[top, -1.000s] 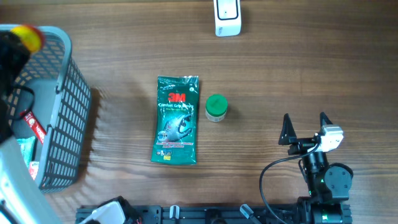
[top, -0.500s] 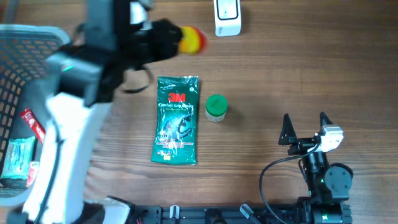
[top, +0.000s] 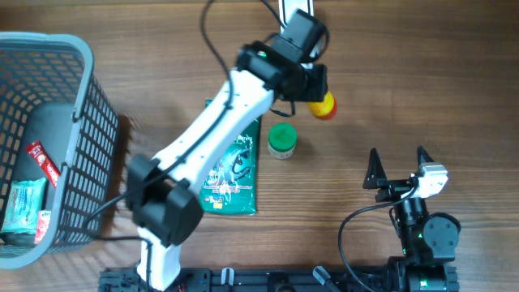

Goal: Scan the item barcode
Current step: 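Set the sauce bottle upright beside the green jar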

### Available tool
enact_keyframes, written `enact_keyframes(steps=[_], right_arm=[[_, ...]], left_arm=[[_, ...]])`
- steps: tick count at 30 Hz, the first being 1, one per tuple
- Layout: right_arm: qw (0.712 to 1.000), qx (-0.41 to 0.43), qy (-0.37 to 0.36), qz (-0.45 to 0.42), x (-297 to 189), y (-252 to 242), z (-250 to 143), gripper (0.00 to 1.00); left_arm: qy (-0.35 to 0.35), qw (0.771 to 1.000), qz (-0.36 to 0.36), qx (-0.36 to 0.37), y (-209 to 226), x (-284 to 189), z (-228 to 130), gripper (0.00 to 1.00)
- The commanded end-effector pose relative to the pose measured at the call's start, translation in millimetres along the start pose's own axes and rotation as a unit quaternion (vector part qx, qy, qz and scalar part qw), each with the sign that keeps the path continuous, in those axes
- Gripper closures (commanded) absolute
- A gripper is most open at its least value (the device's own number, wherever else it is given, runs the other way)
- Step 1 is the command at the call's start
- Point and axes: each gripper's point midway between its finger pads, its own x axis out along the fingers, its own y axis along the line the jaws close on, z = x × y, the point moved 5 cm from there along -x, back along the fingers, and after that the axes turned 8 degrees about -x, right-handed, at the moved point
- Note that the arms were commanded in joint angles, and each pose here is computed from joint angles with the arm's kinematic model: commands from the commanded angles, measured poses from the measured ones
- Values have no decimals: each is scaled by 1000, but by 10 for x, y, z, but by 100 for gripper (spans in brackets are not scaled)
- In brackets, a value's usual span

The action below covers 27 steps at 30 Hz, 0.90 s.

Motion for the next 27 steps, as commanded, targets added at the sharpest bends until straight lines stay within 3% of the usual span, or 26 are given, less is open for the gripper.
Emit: enact_keyframes(steps=[1, 4, 12, 27], right_arm=[[1000, -5, 0, -3, 1, -4, 0, 0], [1000, -5, 0, -3, 1, -4, 0, 0], [1000, -5, 0, -3, 1, -4, 0, 0], [1000, -5, 0, -3, 1, -4, 0, 0]], left_arm=[[29, 999, 33, 13, -14, 268, -176, 57], [45, 991, 123, 19, 210, 283, -329, 57], [59, 977, 205, 23, 454, 188, -430, 55], [7, 986, 165, 0, 290, 293, -258, 48]])
